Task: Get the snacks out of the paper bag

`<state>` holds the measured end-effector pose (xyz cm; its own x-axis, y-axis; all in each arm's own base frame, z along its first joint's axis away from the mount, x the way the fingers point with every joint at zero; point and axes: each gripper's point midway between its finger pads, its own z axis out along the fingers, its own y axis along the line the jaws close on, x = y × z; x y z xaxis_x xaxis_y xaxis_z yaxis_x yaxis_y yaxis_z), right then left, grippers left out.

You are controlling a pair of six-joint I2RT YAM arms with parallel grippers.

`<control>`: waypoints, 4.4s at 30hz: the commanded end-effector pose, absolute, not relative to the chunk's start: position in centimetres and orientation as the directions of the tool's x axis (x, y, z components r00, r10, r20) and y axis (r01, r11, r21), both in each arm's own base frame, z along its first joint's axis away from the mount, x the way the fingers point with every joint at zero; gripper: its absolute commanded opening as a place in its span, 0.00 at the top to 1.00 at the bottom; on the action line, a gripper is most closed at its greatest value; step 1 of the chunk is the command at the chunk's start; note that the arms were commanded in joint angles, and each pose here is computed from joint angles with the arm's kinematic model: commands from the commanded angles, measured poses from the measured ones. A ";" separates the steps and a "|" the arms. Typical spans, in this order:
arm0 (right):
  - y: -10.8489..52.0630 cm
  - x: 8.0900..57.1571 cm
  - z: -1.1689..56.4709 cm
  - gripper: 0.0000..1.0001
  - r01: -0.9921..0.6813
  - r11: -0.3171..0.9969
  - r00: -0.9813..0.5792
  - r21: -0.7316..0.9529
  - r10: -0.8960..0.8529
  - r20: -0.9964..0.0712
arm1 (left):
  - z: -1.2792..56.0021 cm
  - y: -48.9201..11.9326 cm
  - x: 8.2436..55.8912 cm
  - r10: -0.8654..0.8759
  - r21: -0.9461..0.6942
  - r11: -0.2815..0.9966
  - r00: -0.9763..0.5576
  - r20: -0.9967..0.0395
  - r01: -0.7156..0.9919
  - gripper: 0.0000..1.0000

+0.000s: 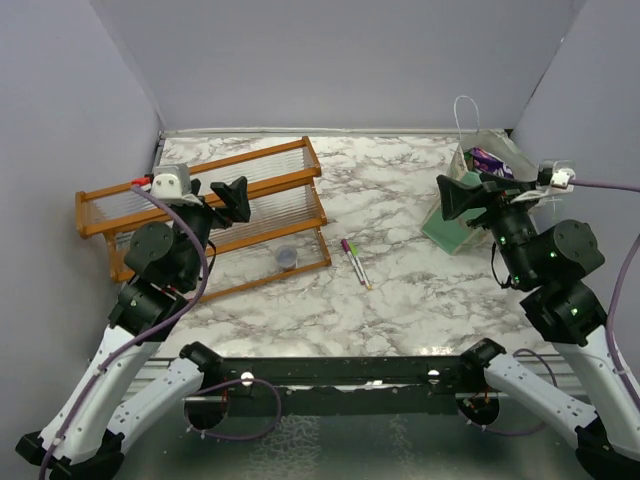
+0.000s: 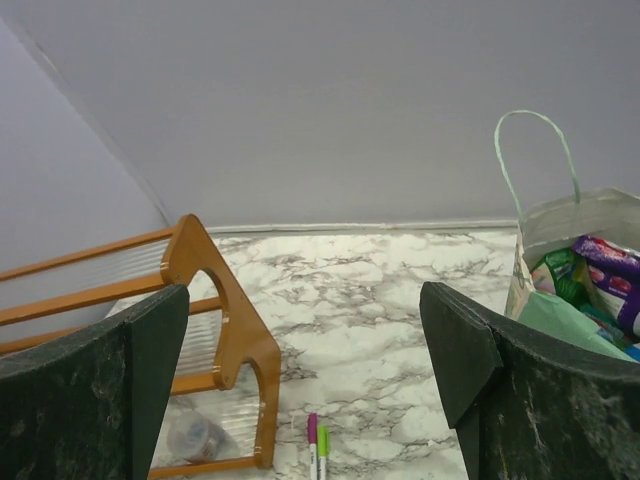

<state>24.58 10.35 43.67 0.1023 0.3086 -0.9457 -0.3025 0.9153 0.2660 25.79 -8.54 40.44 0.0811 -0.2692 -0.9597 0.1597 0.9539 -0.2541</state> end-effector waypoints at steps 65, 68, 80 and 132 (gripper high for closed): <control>7.3 52.5 32.4 0.59 -0.166 0.973 -0.330 0.164 0.102 -0.939 | 42.6 -13.4 27.1 -0.287 -0.144 0.874 0.252 -0.924 0.464 0.02; 8.3 50.6 32.5 0.88 -0.231 0.957 -0.326 0.173 0.092 -0.941 | 42.6 -13.5 27.1 -0.289 -0.147 0.873 0.249 -0.924 0.466 0.02; 15.2 36.5 32.2 0.98 -0.607 0.714 -0.439 0.348 0.063 -0.896 | 41.5 -13.3 28.4 -0.266 -0.160 0.892 0.204 -0.942 0.422 0.03; 12.4 22.7 37.9 0.01 -0.498 0.864 -0.110 0.081 0.030 -0.994 | 34.9 -36.0 21.7 -0.377 -0.635 0.364 -0.515 -0.770 0.682 0.07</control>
<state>23.35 16.42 35.99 -0.2057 0.0302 -0.9781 -0.6370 0.7547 0.1573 20.78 -34.88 31.43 -0.6006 -0.3041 -0.7394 0.6459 0.3605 -0.6730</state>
